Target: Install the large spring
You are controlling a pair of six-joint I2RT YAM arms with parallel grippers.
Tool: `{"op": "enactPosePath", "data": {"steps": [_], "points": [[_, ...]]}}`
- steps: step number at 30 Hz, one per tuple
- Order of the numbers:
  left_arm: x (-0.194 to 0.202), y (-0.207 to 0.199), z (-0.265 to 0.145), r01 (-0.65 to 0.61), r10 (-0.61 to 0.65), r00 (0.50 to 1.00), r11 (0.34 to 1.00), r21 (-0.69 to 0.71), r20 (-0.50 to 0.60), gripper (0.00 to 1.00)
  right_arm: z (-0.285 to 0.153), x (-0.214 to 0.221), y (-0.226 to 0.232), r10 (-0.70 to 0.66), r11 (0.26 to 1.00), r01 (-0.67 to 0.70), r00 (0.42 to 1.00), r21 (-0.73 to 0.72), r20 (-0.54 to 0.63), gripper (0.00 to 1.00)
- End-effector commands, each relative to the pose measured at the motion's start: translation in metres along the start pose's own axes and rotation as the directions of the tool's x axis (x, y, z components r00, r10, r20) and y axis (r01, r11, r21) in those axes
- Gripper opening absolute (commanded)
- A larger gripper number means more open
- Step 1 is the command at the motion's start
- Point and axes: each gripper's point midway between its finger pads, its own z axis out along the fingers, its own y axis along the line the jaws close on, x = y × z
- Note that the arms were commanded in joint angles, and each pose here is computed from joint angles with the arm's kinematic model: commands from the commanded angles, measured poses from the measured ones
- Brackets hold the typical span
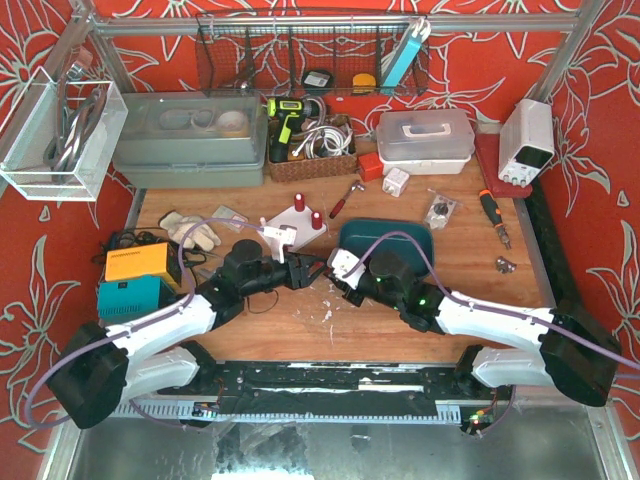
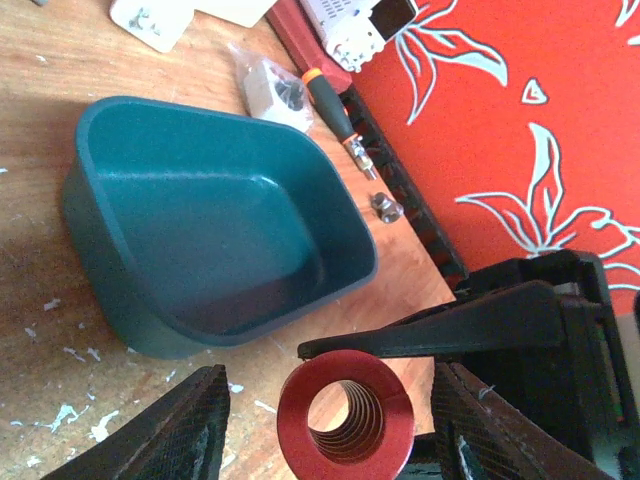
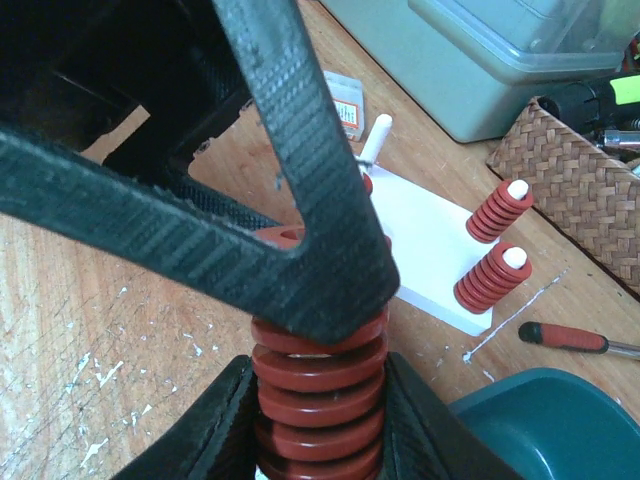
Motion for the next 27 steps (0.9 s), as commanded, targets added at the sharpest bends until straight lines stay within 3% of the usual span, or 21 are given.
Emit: {"op": "enactPosePath", "data": {"steps": [1,8,18,21,27], "points": [[-0.007,-0.016,0.004,-0.024,0.023,1.0,0.998,0.06,0.002,0.56,0.001,-0.009,-0.002,-0.016,1.0,0.015,0.999,0.022,0.032,0.08],[-0.008,-0.016,0.003,-0.032,0.031,0.999,0.998,0.058,0.016,0.45,0.004,-0.006,0.002,-0.024,1.0,0.024,1.0,0.002,0.014,0.09],[-0.008,-0.015,0.002,-0.045,0.044,0.999,0.998,0.051,0.016,0.2,0.004,-0.006,0.0,-0.029,0.999,0.028,1.0,0.017,0.009,0.13],[-0.01,-0.015,0.002,-0.049,0.048,0.999,0.998,0.046,0.022,0.16,0.004,-0.005,-0.002,-0.021,0.999,0.021,1.0,0.027,0.002,0.24],[-0.023,-0.012,-0.003,-0.096,0.097,0.993,0.995,-0.014,0.069,0.14,-0.001,-0.008,-0.014,0.014,0.996,-0.012,1.0,0.09,-0.017,0.6]]}}
